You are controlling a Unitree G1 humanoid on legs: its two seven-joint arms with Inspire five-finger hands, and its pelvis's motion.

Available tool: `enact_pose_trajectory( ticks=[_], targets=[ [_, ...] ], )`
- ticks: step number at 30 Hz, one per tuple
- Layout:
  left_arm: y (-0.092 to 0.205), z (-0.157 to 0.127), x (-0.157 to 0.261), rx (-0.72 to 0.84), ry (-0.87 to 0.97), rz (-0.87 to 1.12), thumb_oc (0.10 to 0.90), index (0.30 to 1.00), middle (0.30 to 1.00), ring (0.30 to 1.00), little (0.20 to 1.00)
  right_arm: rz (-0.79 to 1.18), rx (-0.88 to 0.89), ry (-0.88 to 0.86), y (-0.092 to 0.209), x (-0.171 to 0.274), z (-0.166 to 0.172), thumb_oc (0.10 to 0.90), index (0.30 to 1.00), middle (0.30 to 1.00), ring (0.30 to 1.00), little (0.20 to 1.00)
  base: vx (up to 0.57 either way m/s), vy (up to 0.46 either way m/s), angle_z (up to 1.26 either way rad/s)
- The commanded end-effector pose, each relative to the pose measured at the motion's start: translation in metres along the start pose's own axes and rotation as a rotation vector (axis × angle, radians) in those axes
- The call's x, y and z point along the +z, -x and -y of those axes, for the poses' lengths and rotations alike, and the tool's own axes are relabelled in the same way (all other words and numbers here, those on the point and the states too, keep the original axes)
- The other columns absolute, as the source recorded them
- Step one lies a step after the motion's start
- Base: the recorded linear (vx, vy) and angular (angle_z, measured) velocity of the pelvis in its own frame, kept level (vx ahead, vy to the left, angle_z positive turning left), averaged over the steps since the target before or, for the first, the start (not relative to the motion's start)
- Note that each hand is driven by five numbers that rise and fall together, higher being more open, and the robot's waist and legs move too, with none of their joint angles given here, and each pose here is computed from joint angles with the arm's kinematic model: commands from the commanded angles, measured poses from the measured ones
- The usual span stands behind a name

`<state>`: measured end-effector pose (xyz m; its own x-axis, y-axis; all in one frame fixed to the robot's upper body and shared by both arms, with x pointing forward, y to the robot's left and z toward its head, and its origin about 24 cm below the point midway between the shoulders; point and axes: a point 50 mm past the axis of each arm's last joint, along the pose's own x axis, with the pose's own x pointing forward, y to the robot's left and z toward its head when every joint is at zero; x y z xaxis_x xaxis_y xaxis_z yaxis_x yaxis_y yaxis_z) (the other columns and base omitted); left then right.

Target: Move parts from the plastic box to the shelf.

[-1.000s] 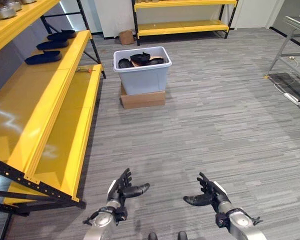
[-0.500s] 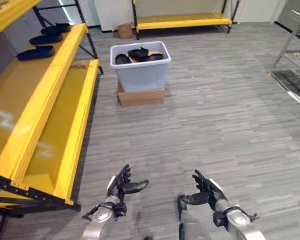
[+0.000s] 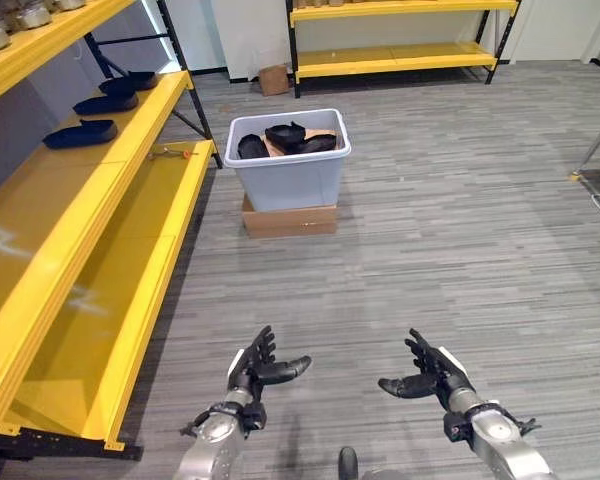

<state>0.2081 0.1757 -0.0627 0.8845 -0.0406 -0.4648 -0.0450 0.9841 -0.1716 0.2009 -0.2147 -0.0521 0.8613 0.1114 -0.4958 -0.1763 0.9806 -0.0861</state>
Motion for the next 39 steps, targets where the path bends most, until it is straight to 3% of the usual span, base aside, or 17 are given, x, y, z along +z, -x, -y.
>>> enact_pose_trajectory(
  ticks=[1,27,39],
  targets=[
    [-0.004,0.004,0.044,-0.05,-0.018,0.199,0.9,1.0,1.0,1.0,1.0,0.204,-0.013,0.004,0.001,0.04,0.006,0.9,1.0,1.0,1.0,1.0,0.22,-0.008,0.18],
    [0.0,-0.009,0.042,-0.024,-0.072,0.177,0.9,1.0,1.0,1.0,1.0,0.19,0.08,-0.029,-0.004,0.032,-0.028,0.9,1.0,1.0,1.0,1.0,0.3,0.162,-0.02],
    [-0.004,-0.008,0.043,-0.019,-0.047,0.2,0.9,1.0,1.0,1.0,1.0,0.213,0.087,-0.015,-0.005,0.039,-0.026,0.9,1.0,1.0,1.0,1.0,0.35,-0.11,0.08]
  ],
)
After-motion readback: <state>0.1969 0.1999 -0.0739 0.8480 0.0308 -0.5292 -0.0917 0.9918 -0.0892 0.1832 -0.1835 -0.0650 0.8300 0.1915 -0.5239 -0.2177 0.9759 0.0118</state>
